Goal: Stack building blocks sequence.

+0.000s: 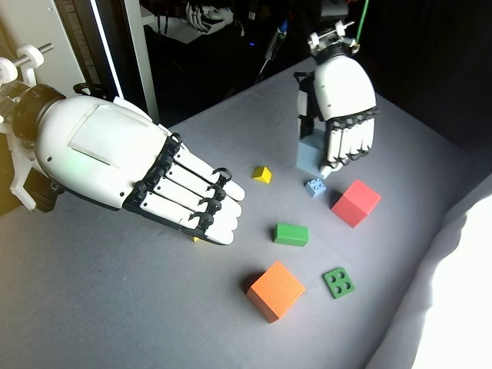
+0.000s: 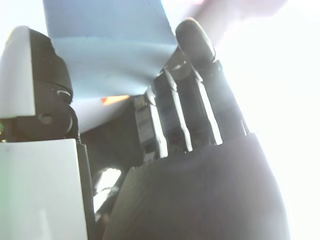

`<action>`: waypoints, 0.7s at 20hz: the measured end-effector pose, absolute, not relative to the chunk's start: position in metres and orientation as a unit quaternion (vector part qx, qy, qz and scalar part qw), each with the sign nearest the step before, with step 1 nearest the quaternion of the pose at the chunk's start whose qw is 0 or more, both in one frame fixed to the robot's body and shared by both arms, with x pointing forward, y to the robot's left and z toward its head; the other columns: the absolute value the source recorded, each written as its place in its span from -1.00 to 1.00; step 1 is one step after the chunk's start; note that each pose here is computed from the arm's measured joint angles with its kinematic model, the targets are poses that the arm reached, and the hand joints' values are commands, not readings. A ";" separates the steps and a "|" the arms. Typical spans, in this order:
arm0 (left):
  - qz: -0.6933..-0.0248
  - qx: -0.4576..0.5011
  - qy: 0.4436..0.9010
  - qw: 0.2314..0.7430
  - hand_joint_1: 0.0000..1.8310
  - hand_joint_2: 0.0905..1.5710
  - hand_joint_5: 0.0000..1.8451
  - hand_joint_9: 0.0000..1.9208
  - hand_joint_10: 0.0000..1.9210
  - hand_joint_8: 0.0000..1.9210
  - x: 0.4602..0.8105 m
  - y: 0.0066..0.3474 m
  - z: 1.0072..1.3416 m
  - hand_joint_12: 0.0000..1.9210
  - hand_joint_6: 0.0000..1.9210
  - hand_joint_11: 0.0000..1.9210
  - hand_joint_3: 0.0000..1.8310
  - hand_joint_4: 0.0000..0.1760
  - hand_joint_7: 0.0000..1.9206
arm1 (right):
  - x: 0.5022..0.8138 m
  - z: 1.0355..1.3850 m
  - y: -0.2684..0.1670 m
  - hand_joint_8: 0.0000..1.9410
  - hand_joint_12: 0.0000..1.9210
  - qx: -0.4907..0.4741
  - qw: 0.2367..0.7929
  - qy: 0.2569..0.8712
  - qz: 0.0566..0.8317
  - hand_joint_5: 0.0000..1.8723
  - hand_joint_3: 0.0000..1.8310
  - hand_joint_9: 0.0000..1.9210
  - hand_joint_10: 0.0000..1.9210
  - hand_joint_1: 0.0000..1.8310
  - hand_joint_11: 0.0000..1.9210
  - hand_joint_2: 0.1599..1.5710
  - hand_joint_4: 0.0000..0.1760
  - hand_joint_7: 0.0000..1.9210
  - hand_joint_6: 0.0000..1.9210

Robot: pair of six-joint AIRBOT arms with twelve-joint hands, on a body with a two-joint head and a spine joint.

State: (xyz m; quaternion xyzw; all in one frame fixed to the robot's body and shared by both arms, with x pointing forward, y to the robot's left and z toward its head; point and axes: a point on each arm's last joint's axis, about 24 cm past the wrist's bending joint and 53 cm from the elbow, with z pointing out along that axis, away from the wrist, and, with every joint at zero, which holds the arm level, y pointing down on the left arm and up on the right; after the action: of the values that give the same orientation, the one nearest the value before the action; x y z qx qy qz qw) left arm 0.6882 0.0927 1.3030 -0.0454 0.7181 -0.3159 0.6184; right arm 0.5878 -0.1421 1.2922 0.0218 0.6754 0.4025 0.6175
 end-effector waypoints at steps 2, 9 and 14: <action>-0.321 -0.046 0.711 0.624 0.35 0.43 -0.02 -0.24 0.18 0.33 0.696 0.094 1.312 0.54 -0.03 -0.45 -1.00 -1.00 -0.04 | 0.588 1.292 -0.142 -1.00 -0.88 0.022 0.618 0.675 0.402 -0.83 -1.00 -0.92 -1.00 -1.00 -1.00 0.86 -1.00 -0.87 -0.99; -0.330 -0.036 0.710 0.621 0.35 0.45 -0.05 -0.28 0.20 0.38 0.720 0.084 1.314 0.56 0.00 -0.50 -1.00 -1.00 -0.06 | 0.588 1.292 -0.142 -1.00 -0.95 0.022 0.618 0.675 0.402 -0.88 -1.00 -0.94 -0.99 -1.00 -1.00 0.86 -1.00 -0.90 -0.99; -0.330 -0.018 0.706 0.626 0.36 0.43 -0.03 -0.24 0.27 0.32 0.736 0.085 1.317 0.58 -0.03 -0.46 -1.00 -1.00 -0.02 | 0.588 1.292 -0.142 -1.00 -0.85 0.022 0.617 0.676 0.402 -0.86 -1.00 -0.92 -1.00 -1.00 -1.00 0.87 -1.00 -0.88 -1.00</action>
State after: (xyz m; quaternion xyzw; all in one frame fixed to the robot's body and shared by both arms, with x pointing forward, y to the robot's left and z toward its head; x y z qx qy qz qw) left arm 0.7365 0.0847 1.3168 -0.0183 0.7064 -0.3296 0.6261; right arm 0.5878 -0.1422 1.2921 0.0220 0.6757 0.4024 0.6173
